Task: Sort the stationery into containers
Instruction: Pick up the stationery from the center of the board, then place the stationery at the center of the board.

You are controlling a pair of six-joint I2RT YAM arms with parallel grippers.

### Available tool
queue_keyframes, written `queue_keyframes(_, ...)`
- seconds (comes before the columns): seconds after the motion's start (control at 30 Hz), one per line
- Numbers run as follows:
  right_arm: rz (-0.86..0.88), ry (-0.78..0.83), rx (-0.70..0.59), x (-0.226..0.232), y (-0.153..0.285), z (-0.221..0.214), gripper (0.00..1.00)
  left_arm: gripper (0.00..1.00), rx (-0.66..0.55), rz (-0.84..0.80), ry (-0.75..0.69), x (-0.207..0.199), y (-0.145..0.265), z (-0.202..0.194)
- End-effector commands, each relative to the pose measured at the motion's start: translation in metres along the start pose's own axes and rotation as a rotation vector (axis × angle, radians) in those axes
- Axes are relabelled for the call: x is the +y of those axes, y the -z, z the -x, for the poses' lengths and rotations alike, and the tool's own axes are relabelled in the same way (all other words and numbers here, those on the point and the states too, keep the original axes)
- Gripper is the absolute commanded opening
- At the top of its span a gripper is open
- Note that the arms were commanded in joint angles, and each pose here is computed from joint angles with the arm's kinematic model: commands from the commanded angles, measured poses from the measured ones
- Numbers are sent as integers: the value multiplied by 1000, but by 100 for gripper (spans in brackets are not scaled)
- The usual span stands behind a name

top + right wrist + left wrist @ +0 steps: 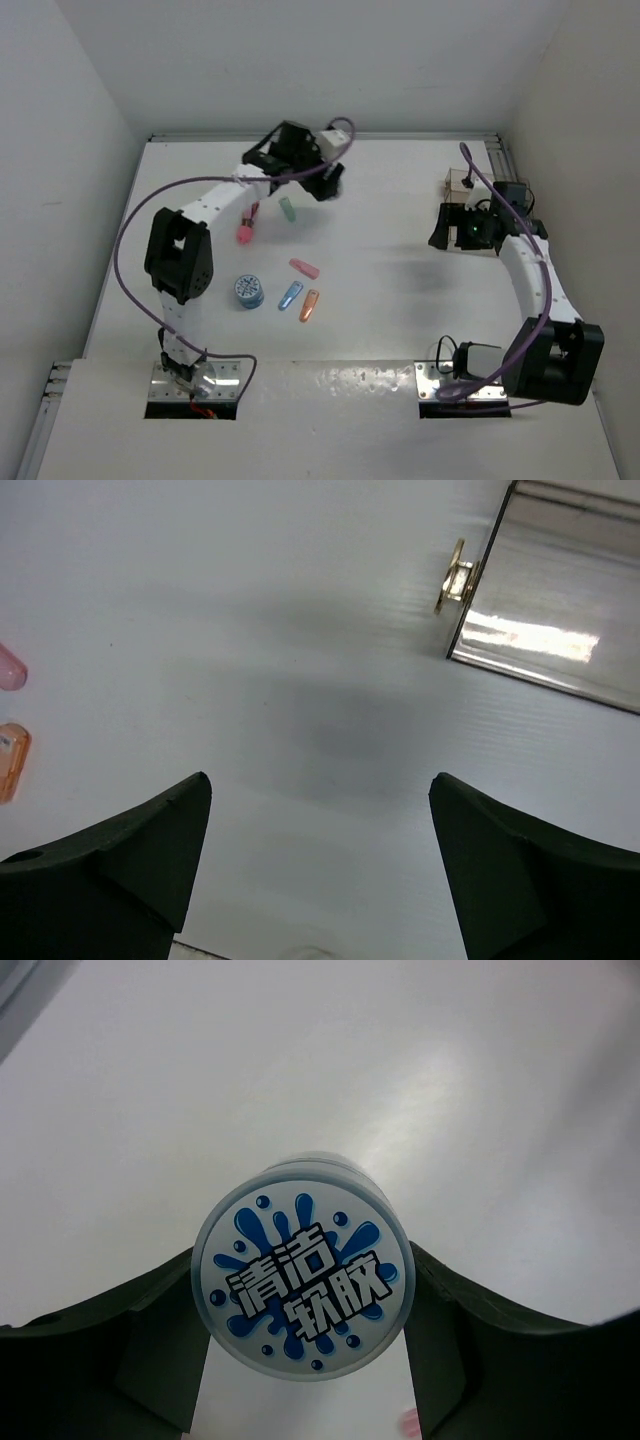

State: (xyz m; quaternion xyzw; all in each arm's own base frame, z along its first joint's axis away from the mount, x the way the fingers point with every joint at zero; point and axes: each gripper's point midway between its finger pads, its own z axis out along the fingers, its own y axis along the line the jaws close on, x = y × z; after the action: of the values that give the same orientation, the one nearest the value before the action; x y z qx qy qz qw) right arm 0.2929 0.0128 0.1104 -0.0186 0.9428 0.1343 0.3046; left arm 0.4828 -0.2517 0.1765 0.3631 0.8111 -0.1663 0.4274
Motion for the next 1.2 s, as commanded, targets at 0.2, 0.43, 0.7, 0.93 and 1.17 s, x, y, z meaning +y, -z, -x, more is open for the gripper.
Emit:
queue_keyframes(0.2,72,156,-173,8,26,26,86,35,78,-413,-95,-188,-48,-37)
queue_keyframes(0.43,68,181,-160,7,28,18,86,42,117,-343,-142,-208,-82,-47)
queue_keyframes(0.7,110,201,-180,17,27,27,88,96,45,-211,-102,-166,-47,5)
queue_keyframes(0.93,219,286,-167,65,5,47,88,100,-249,-133,53,-82,94,105)
queue_keyframes(1.17,230,405,-64,121,-48,48,99,100,-206,132,232,23,173,48)
